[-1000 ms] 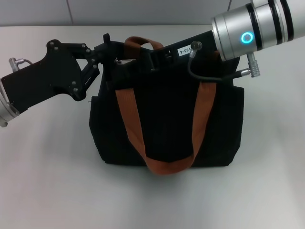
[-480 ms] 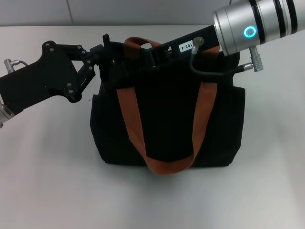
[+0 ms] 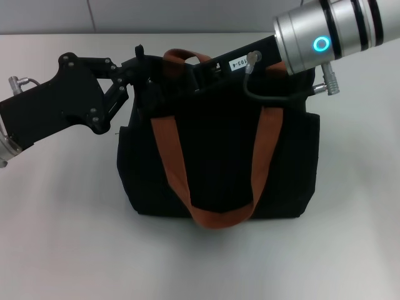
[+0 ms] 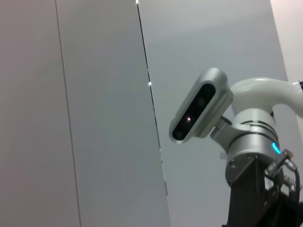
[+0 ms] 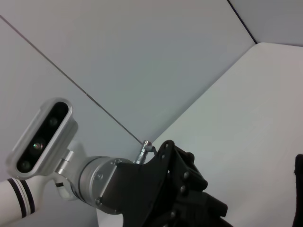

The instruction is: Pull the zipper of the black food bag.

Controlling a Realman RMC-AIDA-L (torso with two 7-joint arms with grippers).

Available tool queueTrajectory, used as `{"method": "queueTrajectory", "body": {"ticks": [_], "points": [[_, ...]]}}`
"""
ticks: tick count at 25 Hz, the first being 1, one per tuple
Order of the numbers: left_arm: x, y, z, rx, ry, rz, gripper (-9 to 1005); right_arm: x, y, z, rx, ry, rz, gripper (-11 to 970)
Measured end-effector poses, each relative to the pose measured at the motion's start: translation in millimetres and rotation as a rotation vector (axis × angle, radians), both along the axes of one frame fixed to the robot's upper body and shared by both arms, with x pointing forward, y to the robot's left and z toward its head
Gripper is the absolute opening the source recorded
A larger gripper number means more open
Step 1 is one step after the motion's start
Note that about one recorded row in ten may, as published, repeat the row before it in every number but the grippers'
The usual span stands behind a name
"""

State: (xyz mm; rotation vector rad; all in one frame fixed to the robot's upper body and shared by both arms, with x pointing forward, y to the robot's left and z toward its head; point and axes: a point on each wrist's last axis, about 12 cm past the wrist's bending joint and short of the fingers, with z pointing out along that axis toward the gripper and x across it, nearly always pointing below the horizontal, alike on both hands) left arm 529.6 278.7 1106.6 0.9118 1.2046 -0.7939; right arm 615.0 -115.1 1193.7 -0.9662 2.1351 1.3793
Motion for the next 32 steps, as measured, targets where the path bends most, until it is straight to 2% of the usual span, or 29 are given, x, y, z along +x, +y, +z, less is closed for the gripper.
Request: {"method": "queueTrajectory", "body": {"ticks": [14, 19, 32], "points": [[-2.8, 0.8, 0.0, -0.013, 0.0, -0.006, 48, -0.8, 4.5, -1.9, -0.004, -0.014, -0.002, 139], [-2.5, 6.3, 0.4, -0.014, -0.001, 0.021, 49, -2.1, -1.5, 1.7, 0.005, -0.028, -0.003, 24], [-4.4, 9.8, -0.8, -0.006, 0.005, 0.023, 50, -4.1, -1.5, 7.5, -0.007, -0.044, 0.016, -1]]}}
